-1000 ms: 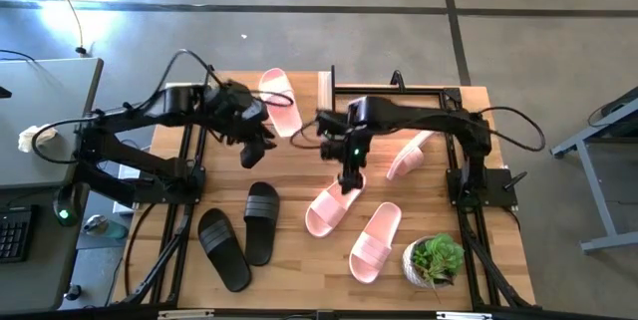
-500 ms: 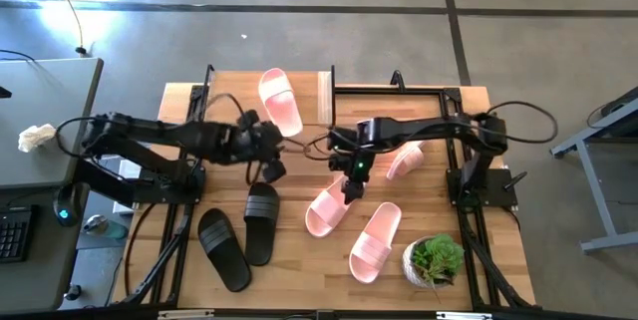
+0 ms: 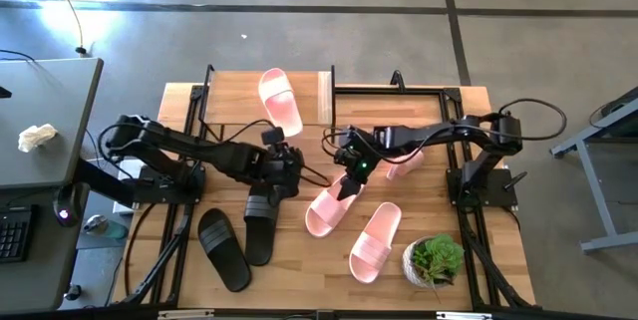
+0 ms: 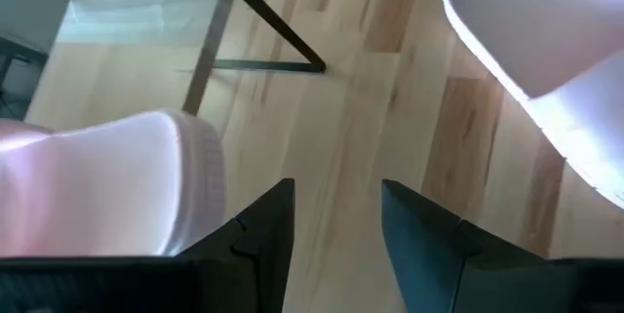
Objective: Pick and place slides into the shelf
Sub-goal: Put the pink slide on the shelf
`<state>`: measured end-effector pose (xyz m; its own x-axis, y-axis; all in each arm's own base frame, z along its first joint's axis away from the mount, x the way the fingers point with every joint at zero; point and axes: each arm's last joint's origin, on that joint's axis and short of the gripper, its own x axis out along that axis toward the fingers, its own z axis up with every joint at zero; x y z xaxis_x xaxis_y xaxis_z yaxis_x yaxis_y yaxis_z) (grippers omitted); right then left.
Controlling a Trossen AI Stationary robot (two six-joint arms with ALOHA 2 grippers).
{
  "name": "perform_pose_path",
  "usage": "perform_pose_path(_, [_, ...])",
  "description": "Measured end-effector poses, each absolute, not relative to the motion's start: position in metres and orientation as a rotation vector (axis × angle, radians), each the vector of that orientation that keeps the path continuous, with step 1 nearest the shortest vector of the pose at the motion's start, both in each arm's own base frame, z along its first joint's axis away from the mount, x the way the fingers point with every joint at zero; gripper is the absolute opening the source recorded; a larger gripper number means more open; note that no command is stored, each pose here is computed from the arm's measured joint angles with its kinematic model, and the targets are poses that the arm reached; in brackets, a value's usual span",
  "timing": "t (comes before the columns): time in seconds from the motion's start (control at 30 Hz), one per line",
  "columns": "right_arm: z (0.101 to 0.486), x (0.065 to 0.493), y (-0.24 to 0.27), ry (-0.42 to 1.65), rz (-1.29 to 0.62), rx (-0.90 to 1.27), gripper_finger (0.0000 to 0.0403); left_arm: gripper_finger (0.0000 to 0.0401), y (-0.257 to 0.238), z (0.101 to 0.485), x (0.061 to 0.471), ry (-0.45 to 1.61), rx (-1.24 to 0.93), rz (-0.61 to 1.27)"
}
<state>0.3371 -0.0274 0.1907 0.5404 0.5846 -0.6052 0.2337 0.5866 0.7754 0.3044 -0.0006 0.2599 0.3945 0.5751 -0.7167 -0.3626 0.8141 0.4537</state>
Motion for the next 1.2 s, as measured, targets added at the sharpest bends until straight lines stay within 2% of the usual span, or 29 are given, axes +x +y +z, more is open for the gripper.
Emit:
perform_pose_path(0.67, [0.180,0.336,-0.019,1.015,0.238,0.947,0.0188,0.0140,0.036,0.248,0.304,1.085,0.225,0.766])
perform_pose_path(1.2, [0.177,0.337,-0.022,1.003,0.118,0.939,0.0188,0.0140,0.041,0.246,0.292,1.146,0.201,0.868])
